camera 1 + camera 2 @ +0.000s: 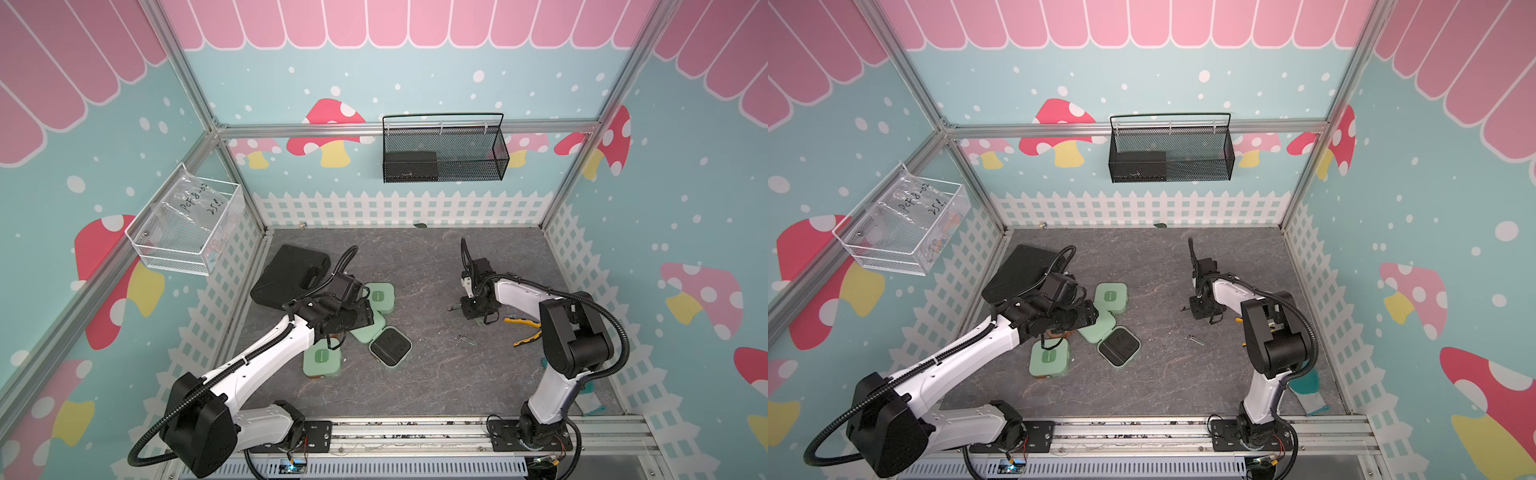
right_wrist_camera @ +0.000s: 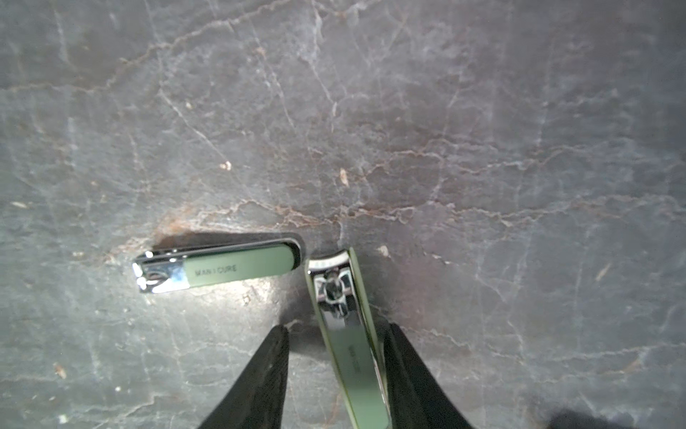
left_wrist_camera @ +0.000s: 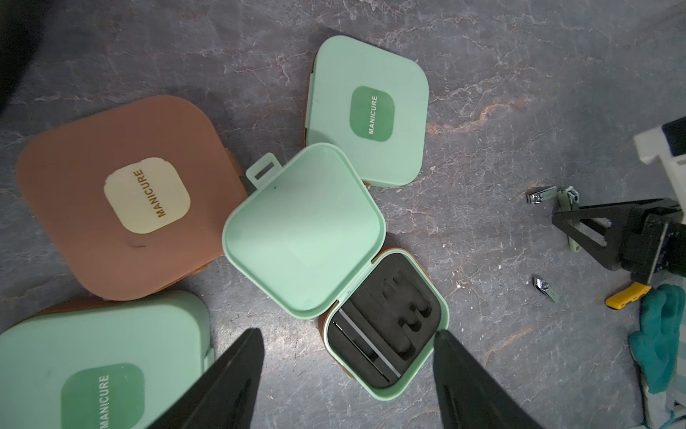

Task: Organize nail clipper sets
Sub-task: Pick up the nail clipper from the center of the board.

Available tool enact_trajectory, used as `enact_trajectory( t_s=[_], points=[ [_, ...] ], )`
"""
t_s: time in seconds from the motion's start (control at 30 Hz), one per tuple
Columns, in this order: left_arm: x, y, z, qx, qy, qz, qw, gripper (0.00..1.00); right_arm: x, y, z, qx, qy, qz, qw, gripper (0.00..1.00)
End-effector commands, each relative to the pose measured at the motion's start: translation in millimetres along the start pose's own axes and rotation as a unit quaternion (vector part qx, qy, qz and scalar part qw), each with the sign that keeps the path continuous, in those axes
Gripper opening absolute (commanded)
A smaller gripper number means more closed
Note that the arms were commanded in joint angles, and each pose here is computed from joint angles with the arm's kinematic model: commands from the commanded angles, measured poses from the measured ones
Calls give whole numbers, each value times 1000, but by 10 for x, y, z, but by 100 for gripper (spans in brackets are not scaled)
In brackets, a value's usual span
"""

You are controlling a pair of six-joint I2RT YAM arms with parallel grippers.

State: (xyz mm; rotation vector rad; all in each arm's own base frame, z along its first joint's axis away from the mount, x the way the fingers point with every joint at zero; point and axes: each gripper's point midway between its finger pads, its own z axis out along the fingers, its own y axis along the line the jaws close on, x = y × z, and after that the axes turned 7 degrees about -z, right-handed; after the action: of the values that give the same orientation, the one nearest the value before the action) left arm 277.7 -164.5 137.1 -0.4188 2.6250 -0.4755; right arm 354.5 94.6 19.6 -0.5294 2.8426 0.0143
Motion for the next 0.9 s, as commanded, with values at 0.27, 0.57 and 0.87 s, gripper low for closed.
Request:
enact_trajectory(
  t_s=[0.27,0.57,0.87],
  points=[
    [35,-114,31,11,14,-3,1000,75,266,-38,104,-19,74,-20,997,37],
    [30,-176,39,13,19,0,1000,74,296,-121,124,0,87,-19,996,25],
    [9,-91,-40,-3,4,-13,1000,74,148,-224,-14,26,50,-16,998,3]
  ],
)
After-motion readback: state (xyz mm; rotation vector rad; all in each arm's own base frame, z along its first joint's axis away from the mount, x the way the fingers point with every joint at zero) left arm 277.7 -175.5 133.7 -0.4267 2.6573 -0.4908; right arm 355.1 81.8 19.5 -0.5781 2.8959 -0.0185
